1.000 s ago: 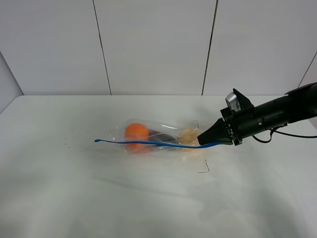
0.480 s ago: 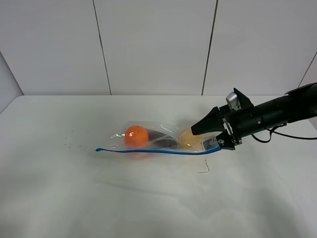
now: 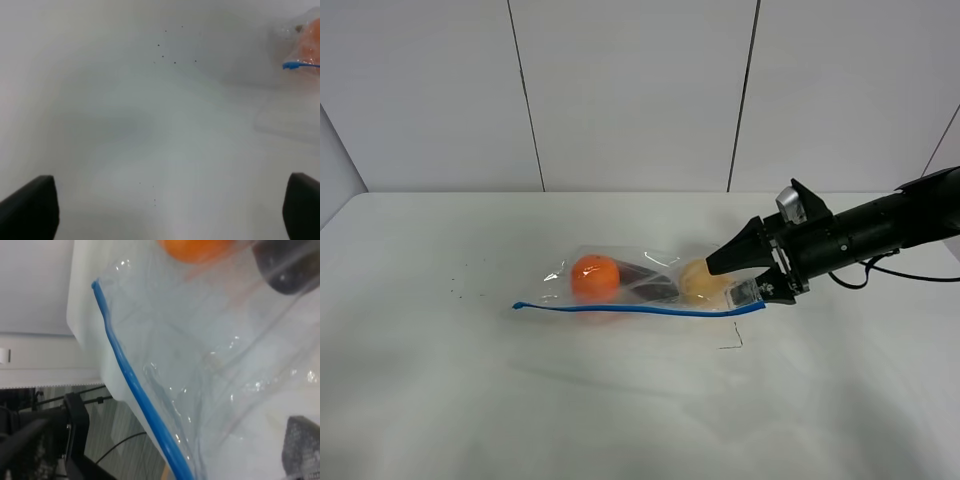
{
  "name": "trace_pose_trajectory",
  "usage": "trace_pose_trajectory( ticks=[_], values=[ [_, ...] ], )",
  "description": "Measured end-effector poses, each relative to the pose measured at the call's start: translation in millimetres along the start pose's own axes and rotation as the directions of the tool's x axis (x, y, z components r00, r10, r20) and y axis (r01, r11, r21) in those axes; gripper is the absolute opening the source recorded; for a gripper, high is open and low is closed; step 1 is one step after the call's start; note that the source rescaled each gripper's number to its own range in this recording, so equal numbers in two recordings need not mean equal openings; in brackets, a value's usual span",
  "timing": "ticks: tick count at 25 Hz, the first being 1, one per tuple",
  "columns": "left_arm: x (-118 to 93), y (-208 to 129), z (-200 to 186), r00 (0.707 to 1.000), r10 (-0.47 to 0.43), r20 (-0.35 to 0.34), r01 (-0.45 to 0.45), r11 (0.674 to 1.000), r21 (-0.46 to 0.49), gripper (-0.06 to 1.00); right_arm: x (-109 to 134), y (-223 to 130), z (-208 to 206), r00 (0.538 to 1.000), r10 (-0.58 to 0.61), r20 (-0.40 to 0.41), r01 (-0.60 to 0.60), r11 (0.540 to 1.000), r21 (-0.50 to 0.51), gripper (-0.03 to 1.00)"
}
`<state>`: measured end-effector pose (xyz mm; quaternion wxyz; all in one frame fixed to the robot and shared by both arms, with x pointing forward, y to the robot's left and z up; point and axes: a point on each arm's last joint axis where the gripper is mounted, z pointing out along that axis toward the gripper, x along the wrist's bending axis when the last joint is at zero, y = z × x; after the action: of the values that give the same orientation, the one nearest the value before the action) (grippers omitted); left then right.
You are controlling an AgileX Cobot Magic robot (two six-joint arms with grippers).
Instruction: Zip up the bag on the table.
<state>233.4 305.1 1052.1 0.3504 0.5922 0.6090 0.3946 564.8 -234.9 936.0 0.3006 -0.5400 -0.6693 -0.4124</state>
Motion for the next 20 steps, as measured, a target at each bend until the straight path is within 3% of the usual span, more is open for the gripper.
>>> trace_pose_trajectory(
  ticks=[4, 9, 14, 20],
  values=[
    [0, 0, 0, 1.0, 0.0, 0.0, 0.0, 1.0, 0.0, 1.0, 2, -4, -2, 1.0, 0.001, 0.03, -0.002, 0.999, 0.041, 1.0],
    [0, 0, 0, 1.0, 0.0, 0.0, 0.0, 1.0, 0.0, 1.0, 28, -4, -17, 0.997, -0.051, 0.065, 0.051, 0.999, 0.012, 1.0],
    [0, 0, 0, 1.0, 0.0, 0.0, 0.0, 1.0, 0.0, 1.0, 44, -4, -38, 0.955, -0.1, 0.28, 0.115, 0.993, -0.037, 1.0],
    [0, 0, 0, 1.0, 0.0, 0.0, 0.0, 1.0, 0.0, 1.0, 64, 4, -74, 0.814, -0.144, 0.563, 0.187, 0.982, -0.018, 1.0]
  ],
)
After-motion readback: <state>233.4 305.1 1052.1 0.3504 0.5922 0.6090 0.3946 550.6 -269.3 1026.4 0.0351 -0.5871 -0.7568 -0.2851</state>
